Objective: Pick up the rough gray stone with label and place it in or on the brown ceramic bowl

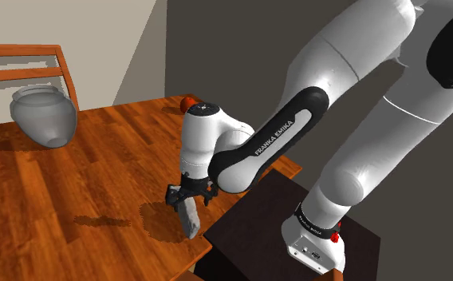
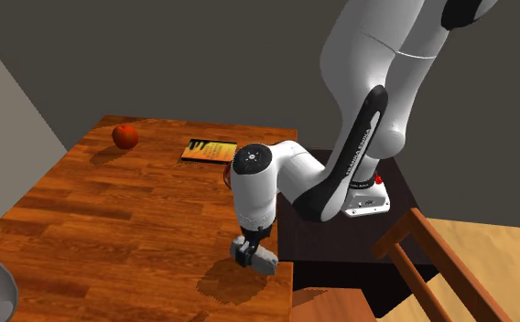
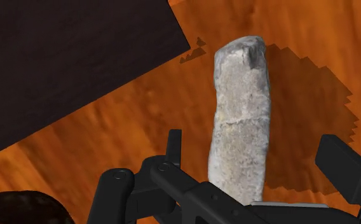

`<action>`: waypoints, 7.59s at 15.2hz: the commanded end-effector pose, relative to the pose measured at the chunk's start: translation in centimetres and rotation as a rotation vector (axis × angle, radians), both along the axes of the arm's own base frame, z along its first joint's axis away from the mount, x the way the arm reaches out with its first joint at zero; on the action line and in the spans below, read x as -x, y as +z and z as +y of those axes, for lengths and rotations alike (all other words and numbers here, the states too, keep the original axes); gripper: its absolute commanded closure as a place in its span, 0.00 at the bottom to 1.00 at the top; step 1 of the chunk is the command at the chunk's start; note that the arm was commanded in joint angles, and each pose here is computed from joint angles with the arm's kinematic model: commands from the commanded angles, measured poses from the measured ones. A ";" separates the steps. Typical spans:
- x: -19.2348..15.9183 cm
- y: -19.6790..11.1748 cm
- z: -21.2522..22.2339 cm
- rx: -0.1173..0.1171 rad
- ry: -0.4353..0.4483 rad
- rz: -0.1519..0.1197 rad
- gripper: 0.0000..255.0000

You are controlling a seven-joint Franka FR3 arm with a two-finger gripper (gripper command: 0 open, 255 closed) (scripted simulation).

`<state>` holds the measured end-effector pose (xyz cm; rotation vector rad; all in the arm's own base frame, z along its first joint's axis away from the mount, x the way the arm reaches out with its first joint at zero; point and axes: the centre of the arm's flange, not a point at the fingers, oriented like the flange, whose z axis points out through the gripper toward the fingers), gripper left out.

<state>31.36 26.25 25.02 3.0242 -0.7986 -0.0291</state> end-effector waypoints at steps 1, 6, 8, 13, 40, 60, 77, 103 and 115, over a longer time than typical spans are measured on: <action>-0.1 -1.1 0.4 -0.002 -0.007 -0.002 0.00; -0.1 -3.8 0.4 -0.002 -0.007 -0.002 0.00; -0.1 -4.1 0.4 -0.002 -0.007 -0.002 0.00; -0.1 -4.1 0.4 -0.002 -0.007 -0.002 0.00; -0.1 4.4 0.4 -0.002 -0.007 -0.002 1.00; -0.4 13.1 -3.6 -0.002 -0.007 -0.002 1.00; -2.3 14.4 -25.9 -0.002 -0.007 -0.002 1.00; -2.5 5.9 -27.8 -0.002 -0.007 -0.002 0.00; -2.5 10.9 -27.8 -0.002 -0.007 -0.002 0.00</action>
